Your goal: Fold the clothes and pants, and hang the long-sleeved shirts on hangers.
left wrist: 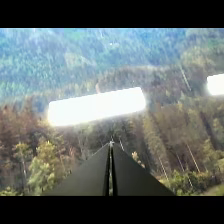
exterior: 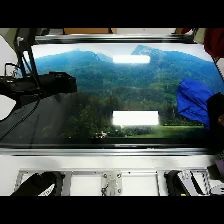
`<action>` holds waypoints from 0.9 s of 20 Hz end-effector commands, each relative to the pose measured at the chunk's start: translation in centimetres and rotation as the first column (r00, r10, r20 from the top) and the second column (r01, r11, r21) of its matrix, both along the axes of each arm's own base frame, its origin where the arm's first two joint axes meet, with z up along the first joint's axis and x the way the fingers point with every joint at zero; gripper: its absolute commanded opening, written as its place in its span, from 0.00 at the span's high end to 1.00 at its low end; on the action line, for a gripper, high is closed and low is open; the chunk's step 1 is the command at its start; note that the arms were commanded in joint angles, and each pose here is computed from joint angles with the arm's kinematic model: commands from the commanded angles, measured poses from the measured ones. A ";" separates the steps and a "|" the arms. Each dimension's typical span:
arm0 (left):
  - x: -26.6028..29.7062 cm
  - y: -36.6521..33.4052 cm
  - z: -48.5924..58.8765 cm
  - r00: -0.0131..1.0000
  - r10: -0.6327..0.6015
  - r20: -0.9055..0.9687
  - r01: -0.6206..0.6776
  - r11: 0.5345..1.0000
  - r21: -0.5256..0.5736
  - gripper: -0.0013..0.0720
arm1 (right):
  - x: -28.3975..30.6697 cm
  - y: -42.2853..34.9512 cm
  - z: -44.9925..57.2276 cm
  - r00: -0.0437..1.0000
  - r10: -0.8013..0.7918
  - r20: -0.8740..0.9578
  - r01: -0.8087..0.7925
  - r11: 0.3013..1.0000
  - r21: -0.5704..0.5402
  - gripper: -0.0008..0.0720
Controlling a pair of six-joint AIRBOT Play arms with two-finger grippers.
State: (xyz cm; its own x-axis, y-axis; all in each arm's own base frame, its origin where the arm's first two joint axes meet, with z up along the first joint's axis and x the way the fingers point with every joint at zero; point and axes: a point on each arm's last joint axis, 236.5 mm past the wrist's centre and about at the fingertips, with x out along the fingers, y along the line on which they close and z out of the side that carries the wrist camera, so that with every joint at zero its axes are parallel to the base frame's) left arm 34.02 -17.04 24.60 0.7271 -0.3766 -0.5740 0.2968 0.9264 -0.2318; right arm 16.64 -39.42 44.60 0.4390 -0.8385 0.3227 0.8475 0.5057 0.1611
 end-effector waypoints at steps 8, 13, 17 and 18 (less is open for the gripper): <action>-1.4 0.8 0.7 1.000 0.002 0.002 -0.002 1.000 0.007 0.96 | 1.6 -1.2 -2.4 0.978 0.106 0.181 -0.135 0.979 0.154 0.97; -1.5 0.8 0.5 1.000 0.002 -0.005 -0.002 1.000 0.011 0.96 | 4.9 -1.3 -6.6 0.968 0.224 0.113 -0.247 0.928 0.280 0.97; -1.5 0.8 0.5 1.000 0.001 -0.005 -0.001 1.000 0.010 0.96 | 4.9 -1.2 -7.0 0.972 0.223 0.080 -0.237 0.927 0.291 0.97; -1.5 0.8 0.5 1.000 0.001 -0.005 -0.001 1.000 0.010 0.96 | 4.7 -1.0 -6.7 0.973 0.218 0.078 -0.232 0.931 0.282 0.97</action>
